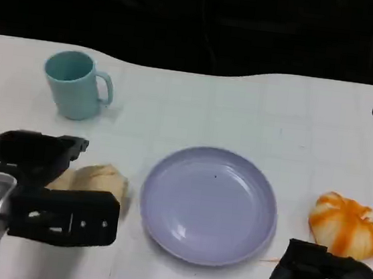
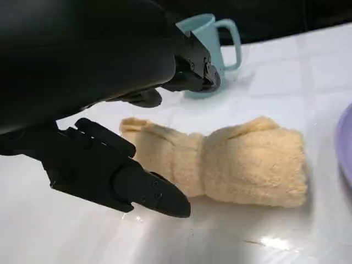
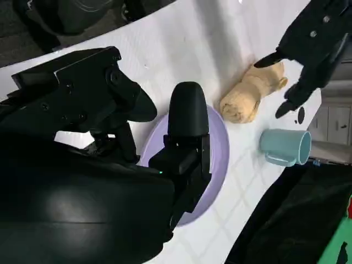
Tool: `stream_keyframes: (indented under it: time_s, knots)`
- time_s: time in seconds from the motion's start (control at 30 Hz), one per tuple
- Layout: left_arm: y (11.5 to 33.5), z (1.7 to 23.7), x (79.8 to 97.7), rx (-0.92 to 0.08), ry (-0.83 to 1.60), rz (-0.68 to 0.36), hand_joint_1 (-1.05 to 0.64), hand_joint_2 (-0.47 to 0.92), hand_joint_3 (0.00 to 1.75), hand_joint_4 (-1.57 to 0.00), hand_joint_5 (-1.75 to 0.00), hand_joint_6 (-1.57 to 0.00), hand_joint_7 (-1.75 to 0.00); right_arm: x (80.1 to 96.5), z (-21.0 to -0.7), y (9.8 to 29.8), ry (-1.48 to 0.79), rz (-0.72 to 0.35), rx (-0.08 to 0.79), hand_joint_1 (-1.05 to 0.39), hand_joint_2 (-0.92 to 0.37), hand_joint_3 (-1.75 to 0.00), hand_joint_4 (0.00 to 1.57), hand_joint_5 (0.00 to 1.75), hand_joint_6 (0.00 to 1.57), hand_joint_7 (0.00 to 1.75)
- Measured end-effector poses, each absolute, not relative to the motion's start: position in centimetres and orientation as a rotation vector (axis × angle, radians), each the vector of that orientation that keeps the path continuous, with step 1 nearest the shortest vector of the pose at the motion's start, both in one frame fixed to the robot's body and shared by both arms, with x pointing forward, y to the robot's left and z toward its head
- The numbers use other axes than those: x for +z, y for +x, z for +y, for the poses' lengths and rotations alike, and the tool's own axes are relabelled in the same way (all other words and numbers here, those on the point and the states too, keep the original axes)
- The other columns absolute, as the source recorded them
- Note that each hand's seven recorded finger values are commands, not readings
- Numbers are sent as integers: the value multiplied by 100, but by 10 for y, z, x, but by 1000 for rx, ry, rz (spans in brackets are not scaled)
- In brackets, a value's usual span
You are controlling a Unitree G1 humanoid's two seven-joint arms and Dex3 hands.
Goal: Grasp the towel on the left side of the plate with the left hand and place it into the plate.
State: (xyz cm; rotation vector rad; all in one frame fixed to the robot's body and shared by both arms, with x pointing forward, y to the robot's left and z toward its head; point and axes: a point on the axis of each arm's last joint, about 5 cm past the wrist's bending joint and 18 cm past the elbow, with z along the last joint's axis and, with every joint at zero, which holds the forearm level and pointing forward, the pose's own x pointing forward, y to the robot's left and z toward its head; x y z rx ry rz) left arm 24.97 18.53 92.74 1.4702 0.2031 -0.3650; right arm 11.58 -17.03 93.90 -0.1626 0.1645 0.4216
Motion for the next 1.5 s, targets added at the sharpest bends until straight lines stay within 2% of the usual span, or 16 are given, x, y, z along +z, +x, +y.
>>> stream_keyframes:
  time_s: [0.2, 0.5, 0.6, 0.67, 0.73, 0.77, 0.83, 0.87, 0.9, 0.93, 0.97, 1.0, 1.07, 1.23, 1.37, 1.5]
  knots:
    - [262, 178, 909, -408, 1484, 258, -53, 84, 0, -37, -9, -31, -1, 939, -171, 115, -167, 169, 419, -7, -64, -103, 70, 175, 63, 148]
    - [275, 170, 890, -400, 1466, 278, -47, 86, 1, -41, -6, -34, -1, 938, -171, 114, -163, 173, 421, -7, -65, -102, 70, 175, 63, 147]
    - [277, 167, 885, -387, 1451, 266, -40, 91, 3, -53, -10, -41, -3, 938, -171, 114, -164, 173, 422, -7, -65, -102, 70, 175, 63, 147]
    - [280, 166, 882, -375, 1442, 264, -32, 92, 10, -68, -17, -56, -8, 939, -171, 114, -165, 173, 423, -7, -65, -101, 71, 175, 64, 147]
    - [282, 165, 878, -343, 1430, 245, -27, 92, 15, -85, -25, -77, -15, 939, -171, 114, -165, 172, 423, -7, -65, -101, 71, 175, 64, 147]
    - [283, 165, 875, -325, 1423, 232, -27, 92, 18, -88, -40, -87, -16, 939, -171, 114, -165, 172, 423, -7, -65, -101, 71, 175, 64, 147]
    - [282, 167, 869, -288, 1404, 212, -29, 92, 17, -82, -94, -105, -16, 939, -171, 114, -165, 171, 423, -7, -65, -101, 71, 175, 64, 147]
    - [282, 168, 866, -271, 1399, 197, -29, 92, 17, -75, -119, -106, -28, 939, -171, 114, -166, 170, 423, -7, -65, -101, 71, 175, 64, 147]
    - [282, 168, 864, -256, 1400, 183, -27, 92, 15, -70, -145, -90, -79, 939, -171, 114, -167, 168, 423, -7, -65, -101, 71, 175, 64, 147]
    - [281, 169, 861, -239, 1403, 164, -25, 92, 18, -72, -163, -74, -127, 940, -171, 114, -168, 165, 424, -7, -65, -101, 70, 175, 64, 147]
    - [279, 170, 858, -214, 1402, 128, -24, 92, 21, -74, -168, -67, -150, 940, -171, 113, -168, 165, 424, -7, -65, -101, 70, 175, 64, 147]
    - [277, 172, 854, -191, 1393, 97, -23, 92, 23, -76, -171, -63, -162, 940, -171, 113, -168, 165, 423, -7, -65, -101, 70, 175, 64, 147]
    - [271, 175, 846, -150, 1363, 47, -24, 92, 27, -77, -174, -55, -172, 940, -171, 113, -167, 168, 422, -8, -65, -100, 70, 175, 64, 146]
    - [265, 177, 841, -95, 1331, -1, -22, 91, 24, -80, -175, -52, -175, 940, -171, 113, -167, 169, 422, -7, -65, -100, 71, 175, 64, 146]
    - [263, 179, 841, -74, 1301, -10, -21, 90, 24, -82, -175, -54, -175, 940, -170, 114, -170, 164, 423, -7, -65, -100, 72, 175, 65, 146]
    - [264, 181, 849, -42, 1277, -56, -21, 88, 24, -85, -175, -57, -175, 940, -170, 114, -172, 164, 422, -6, -65, -101, 73, 175, 65, 147]
